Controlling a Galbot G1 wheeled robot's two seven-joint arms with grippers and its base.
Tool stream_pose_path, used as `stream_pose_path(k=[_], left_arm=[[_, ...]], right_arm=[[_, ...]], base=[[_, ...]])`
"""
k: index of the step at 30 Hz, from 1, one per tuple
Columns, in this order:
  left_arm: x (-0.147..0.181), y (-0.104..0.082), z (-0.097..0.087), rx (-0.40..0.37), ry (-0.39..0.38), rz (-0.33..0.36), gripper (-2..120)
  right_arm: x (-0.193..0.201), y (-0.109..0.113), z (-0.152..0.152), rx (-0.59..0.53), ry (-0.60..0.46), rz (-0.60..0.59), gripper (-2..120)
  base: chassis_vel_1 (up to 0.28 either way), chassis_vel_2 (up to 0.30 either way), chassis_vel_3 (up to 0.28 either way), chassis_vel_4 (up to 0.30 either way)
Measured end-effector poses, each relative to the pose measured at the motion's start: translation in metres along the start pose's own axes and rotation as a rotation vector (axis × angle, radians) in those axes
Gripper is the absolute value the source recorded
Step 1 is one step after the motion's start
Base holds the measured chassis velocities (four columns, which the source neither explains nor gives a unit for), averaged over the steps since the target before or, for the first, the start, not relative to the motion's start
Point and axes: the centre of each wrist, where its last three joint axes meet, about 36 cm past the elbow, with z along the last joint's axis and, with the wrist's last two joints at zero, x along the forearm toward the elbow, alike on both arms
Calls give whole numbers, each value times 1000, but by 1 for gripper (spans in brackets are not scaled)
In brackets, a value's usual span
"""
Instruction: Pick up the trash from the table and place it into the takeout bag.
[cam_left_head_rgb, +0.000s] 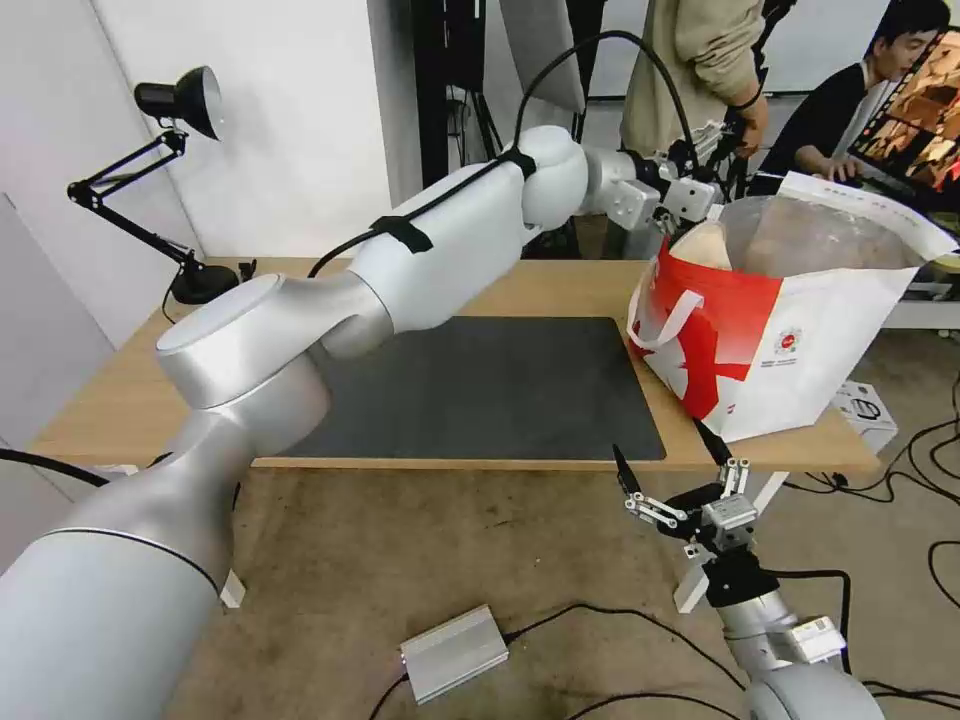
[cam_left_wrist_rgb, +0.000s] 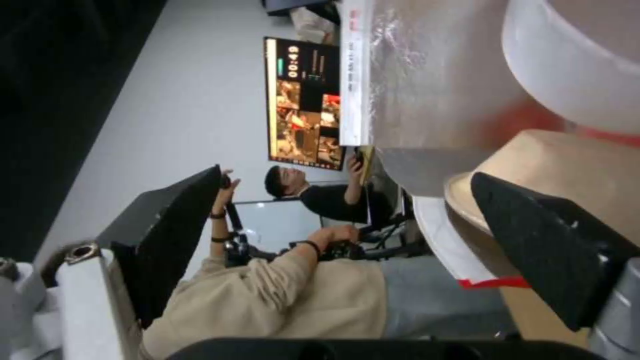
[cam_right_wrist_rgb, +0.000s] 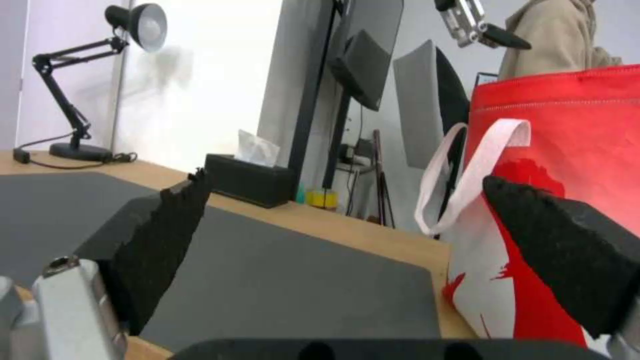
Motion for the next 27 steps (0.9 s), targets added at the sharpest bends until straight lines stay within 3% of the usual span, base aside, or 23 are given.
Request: stream_pose_path(k=[1, 5, 6, 9, 10, 14, 15, 19, 24, 27], left_arm=[[0, 0, 0, 0, 0, 0, 100], [20, -2, 12, 147, 28, -63, 100], [20, -2, 12, 147, 28, -63, 100], [41, -17, 26, 302, 52, -135, 100], [41, -17, 26, 302, 52, -135, 100], [67, -38, 36, 473, 90, -263, 100], [67, -38, 36, 473, 90, -263, 100], [88, -55, 46, 616, 129, -379, 100], [102, -64, 52, 712, 137, -447, 100], [121, -75, 53, 825, 132, -533, 100]], right_arm=[[0, 0, 0, 0, 0, 0, 100], [0, 0, 0, 0, 0, 0, 100], [0, 0, 0, 0, 0, 0, 100], [0, 0, 0, 0, 0, 0, 100], [0, 0, 0, 0, 0, 0, 100], [0, 0, 0, 0, 0, 0, 100], [0, 0, 0, 0, 0, 0, 100], [0, 0, 0, 0, 0, 0, 100], [0, 0, 0, 0, 0, 0, 100], [0, 0, 0, 0, 0, 0, 100]], base=[[0, 0, 0, 0], [0, 0, 0, 0], [0, 0, 0, 0], [0, 0, 0, 0], [0, 0, 0, 0], [0, 0, 0, 0], [0, 0, 0, 0], [0, 0, 0, 0], [0, 0, 0, 0], [0, 0, 0, 0]])
